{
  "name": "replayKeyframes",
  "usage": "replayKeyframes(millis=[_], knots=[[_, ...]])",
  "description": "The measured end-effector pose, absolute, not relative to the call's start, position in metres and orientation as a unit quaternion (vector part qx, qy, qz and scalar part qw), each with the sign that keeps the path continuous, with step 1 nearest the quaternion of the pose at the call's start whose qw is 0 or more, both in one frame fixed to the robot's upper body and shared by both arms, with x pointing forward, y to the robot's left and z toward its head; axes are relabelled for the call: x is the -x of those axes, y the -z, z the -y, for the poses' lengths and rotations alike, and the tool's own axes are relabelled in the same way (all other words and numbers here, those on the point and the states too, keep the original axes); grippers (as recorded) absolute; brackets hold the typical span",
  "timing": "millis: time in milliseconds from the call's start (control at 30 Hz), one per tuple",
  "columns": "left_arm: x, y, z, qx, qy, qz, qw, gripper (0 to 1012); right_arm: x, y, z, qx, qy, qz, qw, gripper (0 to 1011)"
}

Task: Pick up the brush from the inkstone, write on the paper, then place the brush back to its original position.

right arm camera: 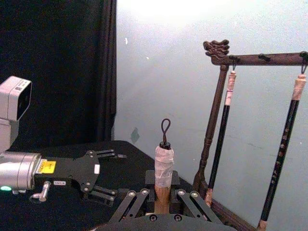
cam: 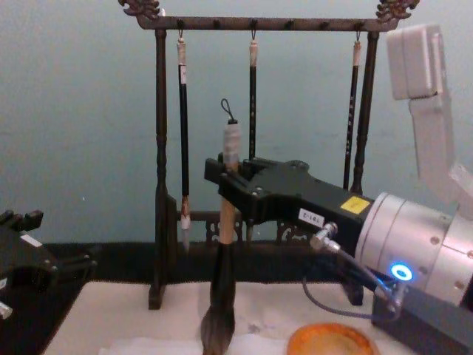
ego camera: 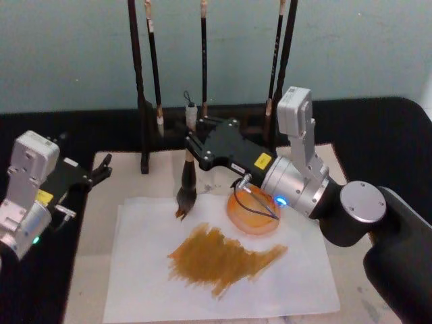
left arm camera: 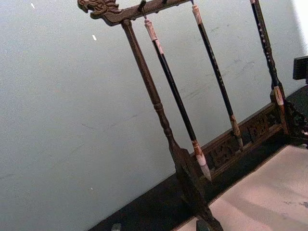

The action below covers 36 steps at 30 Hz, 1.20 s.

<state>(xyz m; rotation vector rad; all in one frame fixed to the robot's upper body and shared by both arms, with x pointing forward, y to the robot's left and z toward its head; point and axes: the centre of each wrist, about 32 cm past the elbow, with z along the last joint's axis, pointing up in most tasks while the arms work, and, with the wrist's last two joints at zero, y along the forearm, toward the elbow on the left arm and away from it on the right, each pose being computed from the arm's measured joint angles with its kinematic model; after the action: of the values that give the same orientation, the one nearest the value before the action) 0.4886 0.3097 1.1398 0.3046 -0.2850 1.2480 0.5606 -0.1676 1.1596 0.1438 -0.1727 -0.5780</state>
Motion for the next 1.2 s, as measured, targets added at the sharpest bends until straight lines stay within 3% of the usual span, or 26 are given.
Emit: replayKeyframes(millis=[1200], knots=[[-0.489, -1.140, -0.310, -0.141, -0.580, 0.132, 0.791, 1010, -0.543, -1.174, 0.192, -0.066, 0.313, 0.127, 0.939, 177]])
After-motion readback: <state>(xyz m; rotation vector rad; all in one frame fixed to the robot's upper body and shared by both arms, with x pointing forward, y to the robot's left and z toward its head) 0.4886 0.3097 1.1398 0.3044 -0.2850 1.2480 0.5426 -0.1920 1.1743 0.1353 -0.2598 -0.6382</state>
